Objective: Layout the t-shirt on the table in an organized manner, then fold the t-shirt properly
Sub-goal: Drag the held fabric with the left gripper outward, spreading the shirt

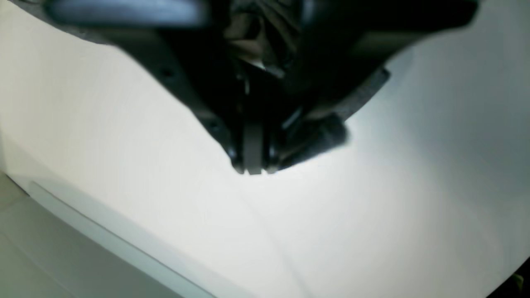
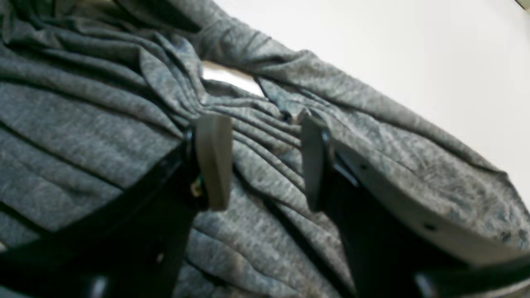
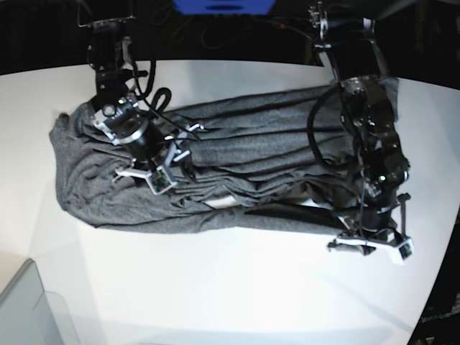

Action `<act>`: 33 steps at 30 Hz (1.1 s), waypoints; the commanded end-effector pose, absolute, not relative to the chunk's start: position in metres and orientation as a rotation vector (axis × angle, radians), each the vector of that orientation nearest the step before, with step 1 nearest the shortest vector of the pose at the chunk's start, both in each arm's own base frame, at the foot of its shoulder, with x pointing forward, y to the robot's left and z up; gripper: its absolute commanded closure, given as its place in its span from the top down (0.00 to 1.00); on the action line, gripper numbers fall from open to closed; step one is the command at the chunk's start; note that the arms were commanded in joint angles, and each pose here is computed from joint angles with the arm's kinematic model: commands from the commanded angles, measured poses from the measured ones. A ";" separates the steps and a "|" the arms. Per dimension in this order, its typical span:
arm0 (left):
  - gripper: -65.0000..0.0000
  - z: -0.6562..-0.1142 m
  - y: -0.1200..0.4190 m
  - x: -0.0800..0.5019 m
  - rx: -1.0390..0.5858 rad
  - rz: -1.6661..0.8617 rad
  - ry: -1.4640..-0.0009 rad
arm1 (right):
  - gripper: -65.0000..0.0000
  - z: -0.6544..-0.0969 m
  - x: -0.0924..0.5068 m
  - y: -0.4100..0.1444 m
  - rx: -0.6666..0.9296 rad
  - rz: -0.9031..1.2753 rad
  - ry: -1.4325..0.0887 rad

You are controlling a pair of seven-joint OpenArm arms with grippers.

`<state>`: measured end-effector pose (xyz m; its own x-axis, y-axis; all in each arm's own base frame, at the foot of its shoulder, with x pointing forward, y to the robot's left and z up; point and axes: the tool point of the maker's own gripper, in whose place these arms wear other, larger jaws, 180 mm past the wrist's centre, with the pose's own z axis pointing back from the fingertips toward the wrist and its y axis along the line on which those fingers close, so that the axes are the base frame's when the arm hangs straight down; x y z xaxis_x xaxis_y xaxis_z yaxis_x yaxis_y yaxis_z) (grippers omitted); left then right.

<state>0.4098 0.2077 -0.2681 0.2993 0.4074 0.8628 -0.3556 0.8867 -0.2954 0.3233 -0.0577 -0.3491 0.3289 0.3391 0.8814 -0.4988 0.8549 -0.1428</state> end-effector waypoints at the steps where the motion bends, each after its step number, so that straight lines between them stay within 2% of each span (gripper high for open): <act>1: 0.00 -0.245 0.220 0.414 -0.033 0.527 -1.232 | 0.42 -0.333 0.331 -0.056 0.174 0.544 -1.169; 4: 0.00 -0.246 0.234 0.412 -0.030 0.577 -1.232 | 0.42 -0.333 0.331 -0.056 0.174 0.544 -1.169; 17: 0.00 -0.256 0.228 0.421 -0.163 0.612 -1.197 | 0.42 -0.336 0.329 -0.056 0.179 0.541 -1.162; 20: 0.00 -0.254 0.226 0.435 -0.181 0.616 -1.195 | 0.42 -0.337 0.328 -0.056 0.181 0.539 -1.158; 25: 0.00 -0.279 0.224 0.466 -0.199 0.640 -1.095 | 0.42 -0.341 0.328 -0.056 0.182 0.539 -1.148; 33: 0.01 -0.305 0.236 0.497 -0.152 0.690 -1.076 | 0.42 -0.341 0.328 -0.056 0.179 0.541 -1.148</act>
<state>0.4854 0.2277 -0.3300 0.3441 0.6005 0.7218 -0.4603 0.7779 -0.4277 0.3196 -0.0579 -0.3567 0.3470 0.3374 0.8751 -0.5011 0.8554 -0.1311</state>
